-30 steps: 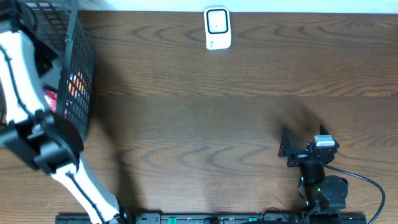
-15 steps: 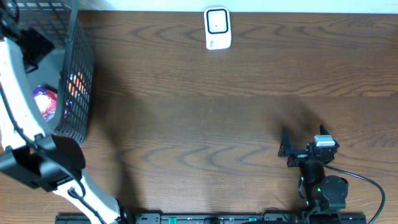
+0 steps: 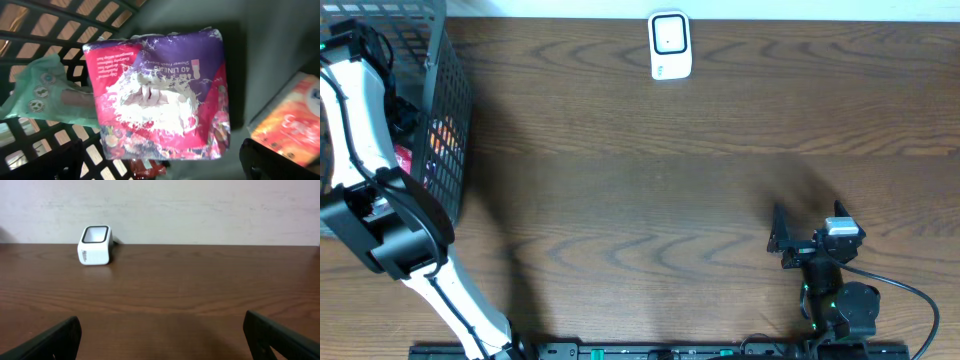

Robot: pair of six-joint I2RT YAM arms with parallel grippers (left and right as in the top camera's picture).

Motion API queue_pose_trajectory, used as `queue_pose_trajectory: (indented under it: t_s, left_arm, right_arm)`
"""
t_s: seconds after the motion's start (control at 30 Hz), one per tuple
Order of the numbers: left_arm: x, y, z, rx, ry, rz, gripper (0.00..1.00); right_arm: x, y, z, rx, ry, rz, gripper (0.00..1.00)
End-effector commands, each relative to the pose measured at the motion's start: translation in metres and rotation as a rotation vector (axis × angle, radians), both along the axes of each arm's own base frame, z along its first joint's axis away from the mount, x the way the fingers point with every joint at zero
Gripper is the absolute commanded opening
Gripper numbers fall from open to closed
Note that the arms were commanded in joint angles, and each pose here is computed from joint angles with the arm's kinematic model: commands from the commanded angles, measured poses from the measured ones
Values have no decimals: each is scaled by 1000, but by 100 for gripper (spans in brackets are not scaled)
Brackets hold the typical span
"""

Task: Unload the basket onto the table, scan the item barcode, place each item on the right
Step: 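Grasp the purple-and-red pad package with the left gripper inside the basket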

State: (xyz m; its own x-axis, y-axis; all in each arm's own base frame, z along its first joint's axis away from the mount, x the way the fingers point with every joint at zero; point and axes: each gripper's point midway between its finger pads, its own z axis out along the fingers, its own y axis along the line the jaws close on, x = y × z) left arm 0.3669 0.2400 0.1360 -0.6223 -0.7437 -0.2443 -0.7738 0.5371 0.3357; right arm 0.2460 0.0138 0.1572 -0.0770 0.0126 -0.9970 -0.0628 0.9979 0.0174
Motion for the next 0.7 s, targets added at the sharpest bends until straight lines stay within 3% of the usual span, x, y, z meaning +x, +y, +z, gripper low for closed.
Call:
queue_pose_trajectory:
  t_s: [0.0, 0.67]
  left_arm:
    - [-4, 5, -24, -2, 75, 6, 99]
    - [-33, 18, -89, -71, 219, 23, 95]
  right_arm:
    - [0, -1, -1, 13, 1, -6, 99]
    - [0, -1, -1, 13, 1, -6, 99]
